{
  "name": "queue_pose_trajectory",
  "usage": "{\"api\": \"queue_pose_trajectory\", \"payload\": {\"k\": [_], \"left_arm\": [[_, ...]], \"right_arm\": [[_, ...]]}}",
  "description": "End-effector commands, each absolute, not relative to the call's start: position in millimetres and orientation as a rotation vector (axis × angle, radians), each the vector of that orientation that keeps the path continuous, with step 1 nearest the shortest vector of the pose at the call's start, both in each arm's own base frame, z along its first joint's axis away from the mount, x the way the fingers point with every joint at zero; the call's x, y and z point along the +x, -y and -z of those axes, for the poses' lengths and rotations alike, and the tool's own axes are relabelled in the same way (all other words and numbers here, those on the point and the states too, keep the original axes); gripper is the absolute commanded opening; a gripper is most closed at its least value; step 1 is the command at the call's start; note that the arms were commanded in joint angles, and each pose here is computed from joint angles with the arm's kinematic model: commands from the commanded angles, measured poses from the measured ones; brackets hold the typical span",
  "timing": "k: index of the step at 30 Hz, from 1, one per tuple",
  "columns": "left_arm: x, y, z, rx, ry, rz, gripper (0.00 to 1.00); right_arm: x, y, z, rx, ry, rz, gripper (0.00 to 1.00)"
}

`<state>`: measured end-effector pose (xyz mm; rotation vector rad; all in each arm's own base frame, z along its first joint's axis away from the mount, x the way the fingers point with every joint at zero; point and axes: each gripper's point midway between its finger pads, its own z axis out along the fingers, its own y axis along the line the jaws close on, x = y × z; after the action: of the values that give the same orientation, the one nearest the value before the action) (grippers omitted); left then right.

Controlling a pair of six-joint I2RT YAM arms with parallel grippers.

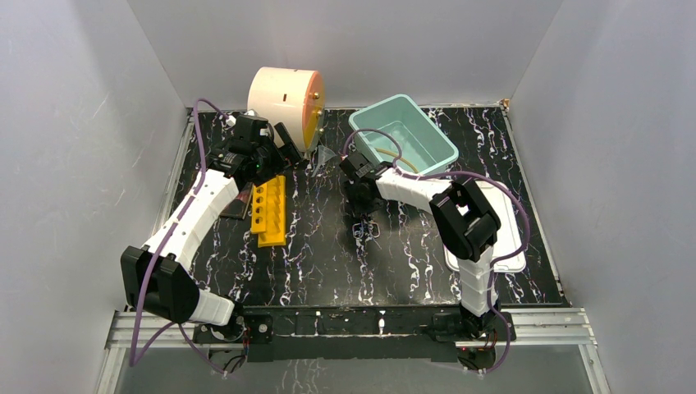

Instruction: Organize the chemistry lab equipment

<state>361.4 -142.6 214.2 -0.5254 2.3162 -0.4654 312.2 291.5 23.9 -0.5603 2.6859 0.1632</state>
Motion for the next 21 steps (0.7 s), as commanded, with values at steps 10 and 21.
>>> {"api": "queue_pose_trajectory", "payload": {"k": [10,21], "left_arm": [[348.3,165.9,-218.1,-0.456,-2.336,0.643,0.98],[339.2,187.3,-187.0,-0.446,-2.428,0.778,0.97]], "right_arm": [[296.4,-304.4,-30.8,-0.650,-2.655,-0.332,0.31],[260.5,-293.7,-26.9,-0.765,-2.632,-0.462,0.32]]}}
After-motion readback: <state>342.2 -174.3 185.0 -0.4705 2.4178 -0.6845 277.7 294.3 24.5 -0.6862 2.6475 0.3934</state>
